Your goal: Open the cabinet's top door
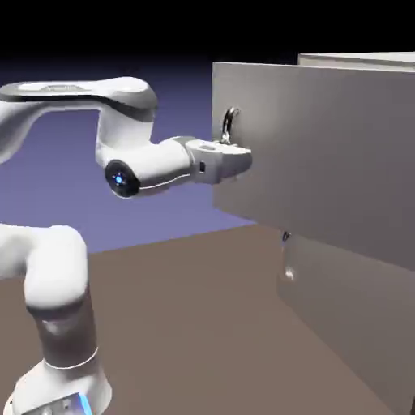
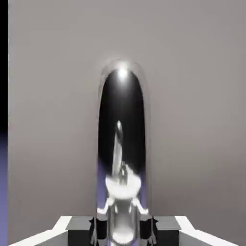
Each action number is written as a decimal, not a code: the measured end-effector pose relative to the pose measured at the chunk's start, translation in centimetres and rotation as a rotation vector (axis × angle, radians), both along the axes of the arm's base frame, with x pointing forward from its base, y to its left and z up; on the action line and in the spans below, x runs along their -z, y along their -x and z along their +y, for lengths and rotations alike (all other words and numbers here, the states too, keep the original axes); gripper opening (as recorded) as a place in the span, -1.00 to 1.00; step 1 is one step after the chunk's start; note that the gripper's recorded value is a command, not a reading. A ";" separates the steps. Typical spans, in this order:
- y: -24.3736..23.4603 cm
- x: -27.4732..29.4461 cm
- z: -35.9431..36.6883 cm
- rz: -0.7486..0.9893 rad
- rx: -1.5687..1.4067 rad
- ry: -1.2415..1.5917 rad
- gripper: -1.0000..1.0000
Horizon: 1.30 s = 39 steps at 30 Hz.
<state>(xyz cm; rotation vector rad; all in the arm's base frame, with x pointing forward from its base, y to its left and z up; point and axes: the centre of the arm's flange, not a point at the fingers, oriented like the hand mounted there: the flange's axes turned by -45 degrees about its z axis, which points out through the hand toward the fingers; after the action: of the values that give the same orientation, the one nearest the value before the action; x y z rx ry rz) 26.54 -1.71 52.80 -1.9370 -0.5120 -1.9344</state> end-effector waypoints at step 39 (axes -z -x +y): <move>12.5 0.0 -30.5 0.002 -0.711 -0.005 -1.00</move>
<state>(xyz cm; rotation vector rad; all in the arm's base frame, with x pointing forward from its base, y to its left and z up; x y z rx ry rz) 14.00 -32.26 52.78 -1.4602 -1.0244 -1.4601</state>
